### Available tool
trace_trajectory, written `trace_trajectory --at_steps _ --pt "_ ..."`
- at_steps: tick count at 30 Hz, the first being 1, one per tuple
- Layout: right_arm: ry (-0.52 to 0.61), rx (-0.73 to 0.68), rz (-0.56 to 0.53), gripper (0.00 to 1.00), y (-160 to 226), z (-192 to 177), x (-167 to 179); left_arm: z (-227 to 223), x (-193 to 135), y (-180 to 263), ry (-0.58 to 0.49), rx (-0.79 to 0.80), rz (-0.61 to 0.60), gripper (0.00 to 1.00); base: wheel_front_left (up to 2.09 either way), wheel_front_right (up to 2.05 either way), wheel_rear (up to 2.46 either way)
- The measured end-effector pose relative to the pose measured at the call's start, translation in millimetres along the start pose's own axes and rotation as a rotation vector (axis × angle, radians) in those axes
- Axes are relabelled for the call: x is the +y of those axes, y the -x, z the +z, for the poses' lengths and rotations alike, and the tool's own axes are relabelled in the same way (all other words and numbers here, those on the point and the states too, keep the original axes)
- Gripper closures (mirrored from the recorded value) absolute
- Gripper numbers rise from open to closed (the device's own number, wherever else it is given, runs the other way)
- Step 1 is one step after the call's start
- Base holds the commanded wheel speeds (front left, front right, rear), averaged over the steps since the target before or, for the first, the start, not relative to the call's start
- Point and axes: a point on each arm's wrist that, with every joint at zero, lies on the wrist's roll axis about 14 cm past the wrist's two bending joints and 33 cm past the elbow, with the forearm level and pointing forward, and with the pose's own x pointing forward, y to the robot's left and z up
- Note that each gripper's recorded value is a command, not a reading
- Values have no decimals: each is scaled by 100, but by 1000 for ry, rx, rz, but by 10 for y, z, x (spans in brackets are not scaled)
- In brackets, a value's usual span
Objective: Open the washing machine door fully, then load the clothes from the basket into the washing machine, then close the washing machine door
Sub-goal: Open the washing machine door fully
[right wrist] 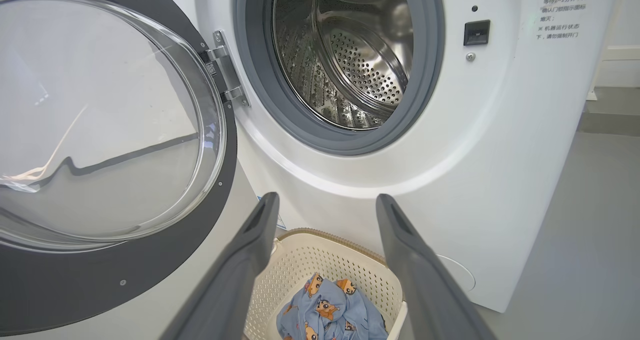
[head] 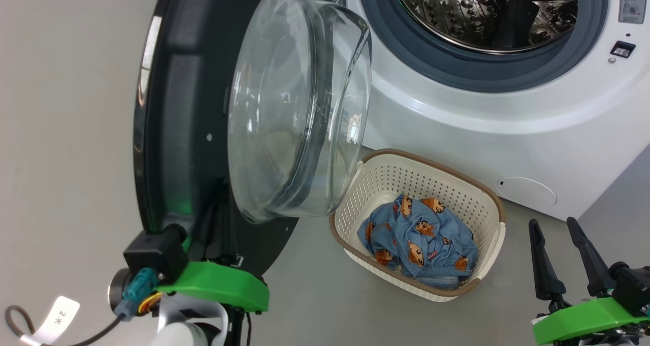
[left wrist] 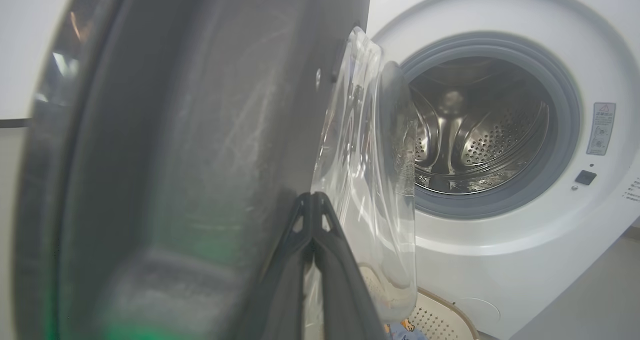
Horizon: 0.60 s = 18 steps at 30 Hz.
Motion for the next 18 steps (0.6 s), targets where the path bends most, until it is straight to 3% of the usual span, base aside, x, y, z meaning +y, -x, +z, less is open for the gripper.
trace_trajectory --at_steps 18 --pt "11 -11 -32 0 9 28 -150 -99 472 -223 -35 -9 151 100 0 0 0"
